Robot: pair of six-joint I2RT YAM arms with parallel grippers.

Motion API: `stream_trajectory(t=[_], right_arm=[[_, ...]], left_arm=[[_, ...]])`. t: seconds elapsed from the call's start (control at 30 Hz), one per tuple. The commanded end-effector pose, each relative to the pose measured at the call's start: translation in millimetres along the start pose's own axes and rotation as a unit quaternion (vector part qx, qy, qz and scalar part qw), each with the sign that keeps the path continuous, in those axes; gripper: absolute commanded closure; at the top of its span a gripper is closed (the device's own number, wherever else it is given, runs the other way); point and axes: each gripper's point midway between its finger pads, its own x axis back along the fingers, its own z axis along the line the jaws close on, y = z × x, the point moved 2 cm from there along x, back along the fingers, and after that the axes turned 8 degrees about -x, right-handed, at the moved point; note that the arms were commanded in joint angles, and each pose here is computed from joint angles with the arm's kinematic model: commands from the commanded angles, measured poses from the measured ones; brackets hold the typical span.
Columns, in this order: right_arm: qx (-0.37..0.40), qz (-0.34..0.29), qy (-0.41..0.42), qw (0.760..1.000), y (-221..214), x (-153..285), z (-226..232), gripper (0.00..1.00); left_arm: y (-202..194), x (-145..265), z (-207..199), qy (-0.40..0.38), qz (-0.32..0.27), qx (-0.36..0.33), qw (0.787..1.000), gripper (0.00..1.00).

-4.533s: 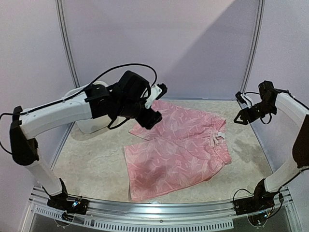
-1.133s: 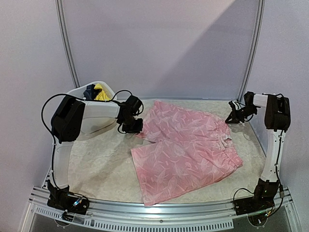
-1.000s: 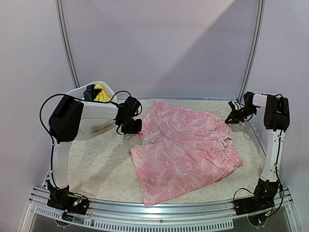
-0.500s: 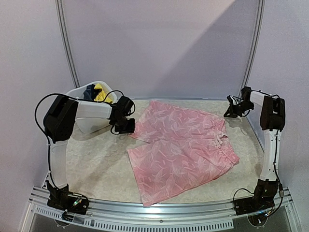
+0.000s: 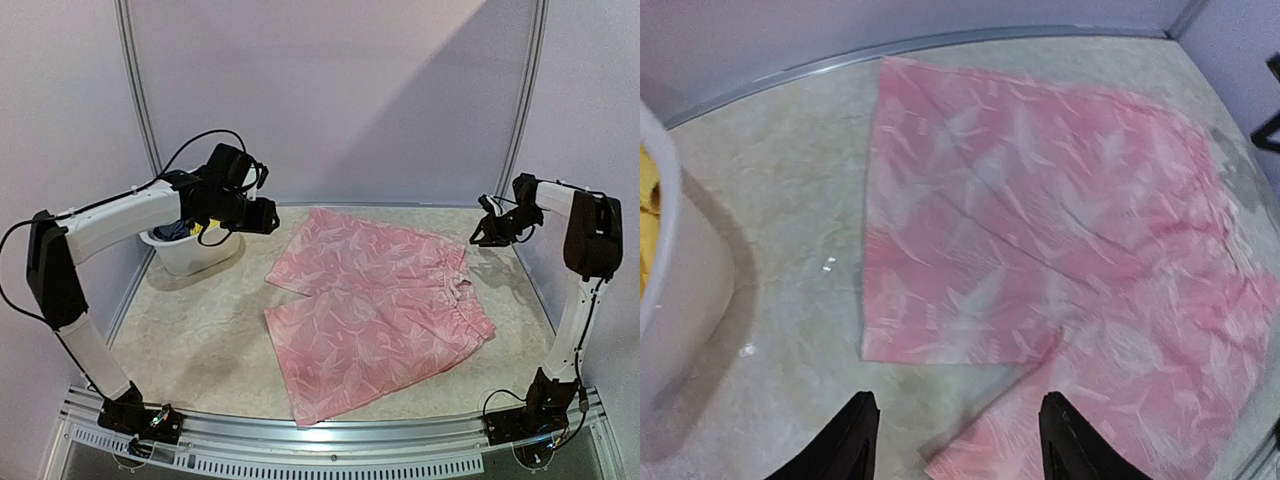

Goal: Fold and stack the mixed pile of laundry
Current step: Adjust the flattened shorts at the center of the board.

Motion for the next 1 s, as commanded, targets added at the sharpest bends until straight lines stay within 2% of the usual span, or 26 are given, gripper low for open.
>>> stream_trajectory(t=[0.0,0.23,0.37,0.5,0.7,0.97], right_arm=[[0.065,0.034,0.030,0.997,-49,40,37,0.57],[0.200,0.137,0.076,0.967,-161,67,67,0.66],[0.270,0.197,0.079,0.939,-215,59,68,0.68],[0.311,0.216,0.058,0.924,-235,42,58,0.70],[0.274,0.234,0.008,0.933,-235,9,25,0.76],[0.240,0.266,-0.031,0.933,-257,-12,-2,0.77]], left_arm=[[-71,22,-75,-0.093,0.106,-0.125,0.982,0.46],[-166,36,-147,-0.196,0.184,-0.179,0.946,0.55],[-212,35,-163,-0.214,0.225,-0.210,0.927,0.55],[-249,27,-156,-0.190,0.273,-0.216,0.918,0.55],[-278,13,-129,-0.130,0.305,-0.221,0.917,0.54],[-297,5,-110,-0.093,0.328,-0.244,0.908,0.53]])
